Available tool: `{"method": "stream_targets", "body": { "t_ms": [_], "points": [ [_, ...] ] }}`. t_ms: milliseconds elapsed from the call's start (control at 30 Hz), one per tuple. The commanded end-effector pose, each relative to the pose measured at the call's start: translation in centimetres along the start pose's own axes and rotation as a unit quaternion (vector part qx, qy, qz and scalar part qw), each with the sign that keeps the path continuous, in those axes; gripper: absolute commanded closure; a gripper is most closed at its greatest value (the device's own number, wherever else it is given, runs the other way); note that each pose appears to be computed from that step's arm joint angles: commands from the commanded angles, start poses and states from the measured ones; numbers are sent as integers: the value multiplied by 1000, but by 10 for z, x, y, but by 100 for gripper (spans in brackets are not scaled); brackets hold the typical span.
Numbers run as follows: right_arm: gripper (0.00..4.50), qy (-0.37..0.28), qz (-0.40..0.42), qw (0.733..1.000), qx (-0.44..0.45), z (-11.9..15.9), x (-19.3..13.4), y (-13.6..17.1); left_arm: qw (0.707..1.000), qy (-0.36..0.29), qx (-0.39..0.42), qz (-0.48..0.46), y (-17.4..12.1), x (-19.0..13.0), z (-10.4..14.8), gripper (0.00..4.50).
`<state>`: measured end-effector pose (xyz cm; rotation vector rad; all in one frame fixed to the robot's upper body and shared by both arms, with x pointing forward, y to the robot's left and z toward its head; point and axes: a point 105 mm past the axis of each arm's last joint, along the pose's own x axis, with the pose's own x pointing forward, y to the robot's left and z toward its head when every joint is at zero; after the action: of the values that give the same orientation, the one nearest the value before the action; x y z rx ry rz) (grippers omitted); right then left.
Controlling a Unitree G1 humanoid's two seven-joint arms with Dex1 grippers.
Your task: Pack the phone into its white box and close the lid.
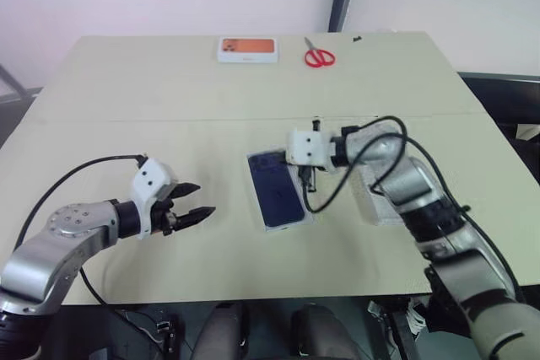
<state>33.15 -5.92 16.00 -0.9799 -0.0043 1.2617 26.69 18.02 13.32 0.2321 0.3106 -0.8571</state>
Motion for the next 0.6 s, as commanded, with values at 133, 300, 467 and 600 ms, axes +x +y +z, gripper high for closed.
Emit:
{"method": "stream_targets", "body": {
  "t_ms": [133,300,467,600],
  "points": [
    [450,-5,-1,1000,7,11,-15,16,997,-45,39,48,19,-10,13,125],
    [450,21,-39,999,29,3,-32,6,997,-9,41,69,39,-1,9,125],
    [450,58,-65,996,33,-13,-45,-5,999,21,35,13,36,16,16,300],
    [450,86,-71,993,31,-26,-51,-7,995,58,59,-48,22,38,25,447]
  ]
}}
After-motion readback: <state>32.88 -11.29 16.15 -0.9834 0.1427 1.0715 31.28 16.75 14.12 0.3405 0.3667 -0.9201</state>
